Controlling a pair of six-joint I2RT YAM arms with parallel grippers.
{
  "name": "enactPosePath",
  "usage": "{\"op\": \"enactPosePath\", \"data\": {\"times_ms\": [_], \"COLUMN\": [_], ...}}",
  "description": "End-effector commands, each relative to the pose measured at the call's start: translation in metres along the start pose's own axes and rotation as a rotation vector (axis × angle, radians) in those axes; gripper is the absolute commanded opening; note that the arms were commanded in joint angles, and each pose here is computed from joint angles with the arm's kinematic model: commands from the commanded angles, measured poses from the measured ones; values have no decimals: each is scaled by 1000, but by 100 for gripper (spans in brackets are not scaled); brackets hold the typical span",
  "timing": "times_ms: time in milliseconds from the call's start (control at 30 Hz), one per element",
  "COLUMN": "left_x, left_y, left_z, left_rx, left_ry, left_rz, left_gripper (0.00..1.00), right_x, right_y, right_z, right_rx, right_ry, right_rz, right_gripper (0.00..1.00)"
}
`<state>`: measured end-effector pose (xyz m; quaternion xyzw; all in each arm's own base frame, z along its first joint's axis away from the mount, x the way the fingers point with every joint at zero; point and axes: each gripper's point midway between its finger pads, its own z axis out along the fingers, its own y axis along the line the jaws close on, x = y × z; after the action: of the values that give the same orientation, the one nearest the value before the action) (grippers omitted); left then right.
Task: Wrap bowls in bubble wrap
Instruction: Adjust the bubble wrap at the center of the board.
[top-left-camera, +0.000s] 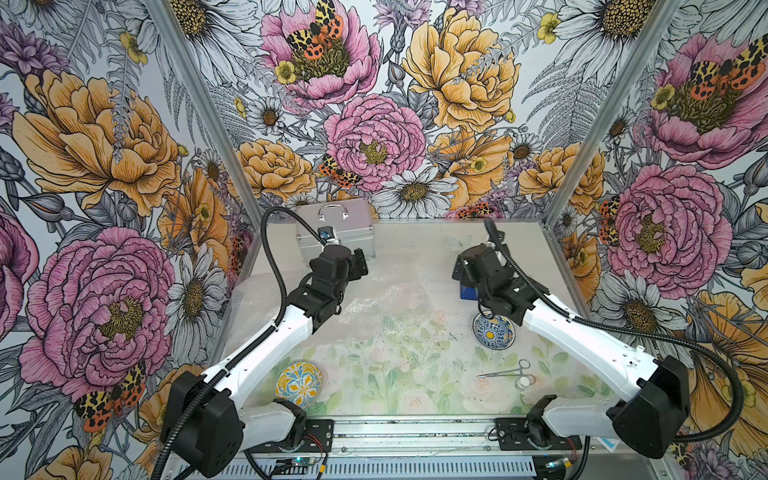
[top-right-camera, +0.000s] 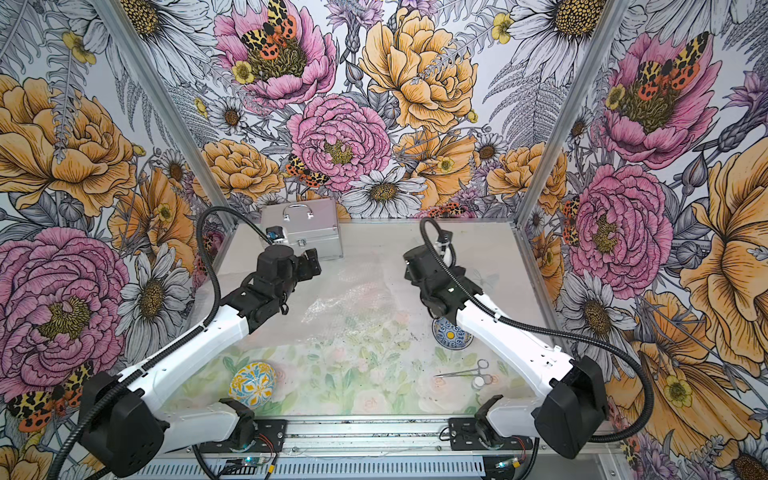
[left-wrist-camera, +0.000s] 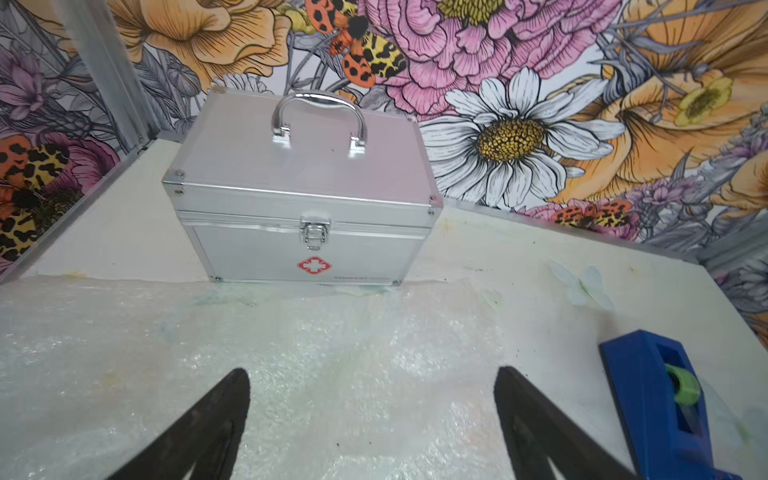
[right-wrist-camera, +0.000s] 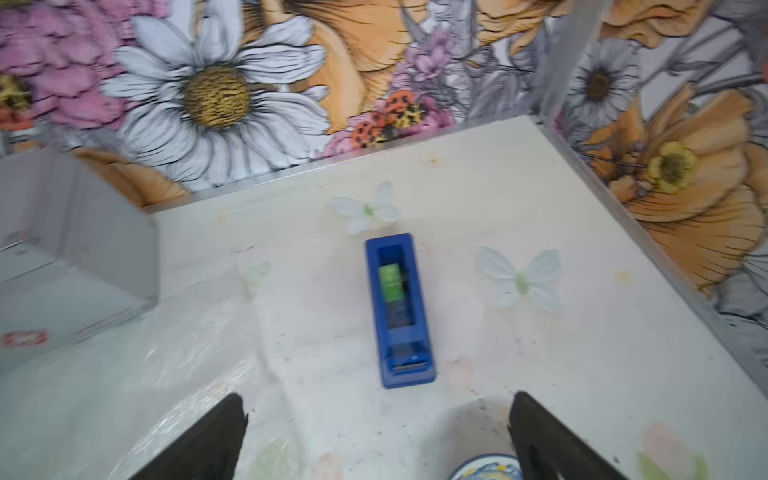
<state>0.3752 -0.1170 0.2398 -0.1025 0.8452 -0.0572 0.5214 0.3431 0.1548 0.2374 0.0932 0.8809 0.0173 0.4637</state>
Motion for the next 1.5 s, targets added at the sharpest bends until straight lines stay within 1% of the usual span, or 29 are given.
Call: {"op": "enactPosePath", "data": {"times_ms": [0,33,67,133,233,300,400,500,667,833,867,933,1000,1067,1133,1200,1267,1333,1400,1467], "left_x": [8,12,15,28,47,55,63,73,85,80,78,71,64,56,49,43,42,45,53,64], "left_y": [16,20,22,26,36,42,51,67,88,93,94,95,97,94,87,81,75,66,54,42], "left_z": [-3,-5,-7,-10,-13,-17,-22,-22,-17,-14,-13,-11,-7,-4,-1,0,1,4,7,9], "left_rx": [-42,-48,-55,-55,-84,-100,-112,-156,-202,-216,-219,-223,-226,-221,-205,-195,-187,-169,-150,-132], "left_ry": [65,77,85,114,169,188,190,208,243,233,233,223,217,213,208,201,201,214,236,260], "left_rz": [-110,-138,-153,-148,-131,-128,-149,-200,-288,-293,-296,-303,-307,-301,-288,-275,-270,-264,-240,-207], "left_gripper": [88,88,87,87,84,83,82,80,75,73,73,73,73,73,72,72,72,72,74,74], "right_x": [30,46,61,92,128,141,149,157,169,178,177,172,160,145,133,124,121,126,145,168], "right_y": [42,64,84,110,125,119,97,82,72,84,87,92,93,92,86,78,68,55,40,28], "right_z": [13,21,28,42,62,76,101,121,131,135,133,127,115,97,75,50,25,3,-14,-22], "right_rx": [-164,-229,-272,-307,-324,-276,-194,-146,-108,-164,-172,-197,-213,-230,-244,-258,-267,-264,-250,-235], "right_ry": [139,220,291,399,537,573,610,645,684,735,734,727,699,663,636,617,615,625,667,718], "right_rz": [-45,-68,-94,-122,-120,-125,-93,-107,-146,-138,-139,-138,-130,-116,-96,-75,-65,-60,-41,-24], "right_gripper": [98,88,83,82,79,78,78,77,74,57,52,36,24,16,11,4,1,1,1,1]}}
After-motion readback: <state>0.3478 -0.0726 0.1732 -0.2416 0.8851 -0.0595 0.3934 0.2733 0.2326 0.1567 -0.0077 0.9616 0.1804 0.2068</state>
